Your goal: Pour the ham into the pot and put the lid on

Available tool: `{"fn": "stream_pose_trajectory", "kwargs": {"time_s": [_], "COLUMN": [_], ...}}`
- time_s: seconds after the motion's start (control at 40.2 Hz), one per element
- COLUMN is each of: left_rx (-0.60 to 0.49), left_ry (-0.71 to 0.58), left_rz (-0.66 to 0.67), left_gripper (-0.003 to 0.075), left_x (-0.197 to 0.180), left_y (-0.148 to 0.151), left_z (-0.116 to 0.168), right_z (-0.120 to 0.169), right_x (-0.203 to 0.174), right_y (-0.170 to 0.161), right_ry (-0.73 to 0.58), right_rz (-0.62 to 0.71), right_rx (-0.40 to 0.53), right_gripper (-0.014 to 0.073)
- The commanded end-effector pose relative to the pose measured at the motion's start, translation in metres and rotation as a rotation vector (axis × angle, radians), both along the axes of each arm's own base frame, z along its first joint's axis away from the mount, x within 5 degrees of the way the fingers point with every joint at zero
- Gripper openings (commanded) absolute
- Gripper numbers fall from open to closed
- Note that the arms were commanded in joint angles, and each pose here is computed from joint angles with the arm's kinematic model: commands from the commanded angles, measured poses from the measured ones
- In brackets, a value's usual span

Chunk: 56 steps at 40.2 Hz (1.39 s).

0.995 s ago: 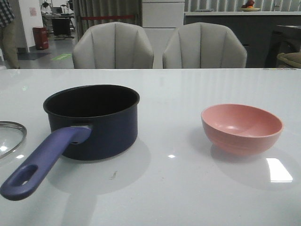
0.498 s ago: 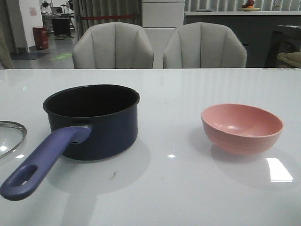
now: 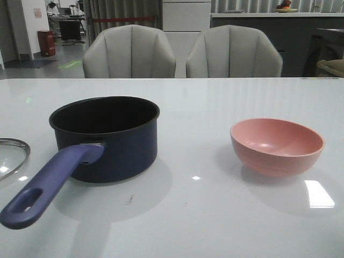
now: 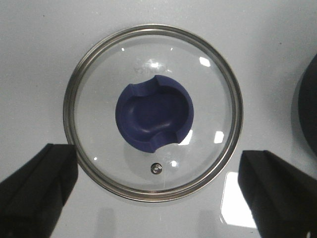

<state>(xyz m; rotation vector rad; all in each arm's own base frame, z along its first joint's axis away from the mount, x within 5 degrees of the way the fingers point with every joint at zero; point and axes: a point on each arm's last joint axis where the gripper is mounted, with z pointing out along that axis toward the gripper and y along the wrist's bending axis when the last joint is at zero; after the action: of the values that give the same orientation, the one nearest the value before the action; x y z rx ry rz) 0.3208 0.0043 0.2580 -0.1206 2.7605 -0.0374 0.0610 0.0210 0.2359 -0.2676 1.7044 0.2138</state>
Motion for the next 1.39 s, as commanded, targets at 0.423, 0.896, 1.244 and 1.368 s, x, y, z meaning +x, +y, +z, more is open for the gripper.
{"fn": "stream_pose_trajectory", "kwargs": {"time_s": [0.423, 0.896, 1.244, 1.368], "left_rx": [-0.06, -0.066, -0.076, -0.077], "left_ry": [0.078, 0.166, 0.139, 0.134], "left_rz": [0.036, 0.038, 0.045, 0.048], "left_gripper": [0.0691, 0.0691, 0.0678, 0.0572], "left_x": [0.044, 0.054, 0.061, 0.061], "left_y": [0.011, 0.011, 0.011, 0.011], "left_z": [-0.009, -0.037, -0.044, -0.044], "right_z": [0.015, 0.015, 0.015, 0.015], "right_x": [0.001, 0.001, 0.001, 0.001], "right_y": [-0.002, -0.002, -0.002, -0.002], "right_ry": [-0.088, -0.088, -0.088, -0.088], "right_rz": [-0.021, -0.021, -0.021, -0.021], "right_rx": [0.031, 0.031, 0.031, 0.031], "right_gripper": [0.0157, 0.0157, 0.0157, 0.0157]}}
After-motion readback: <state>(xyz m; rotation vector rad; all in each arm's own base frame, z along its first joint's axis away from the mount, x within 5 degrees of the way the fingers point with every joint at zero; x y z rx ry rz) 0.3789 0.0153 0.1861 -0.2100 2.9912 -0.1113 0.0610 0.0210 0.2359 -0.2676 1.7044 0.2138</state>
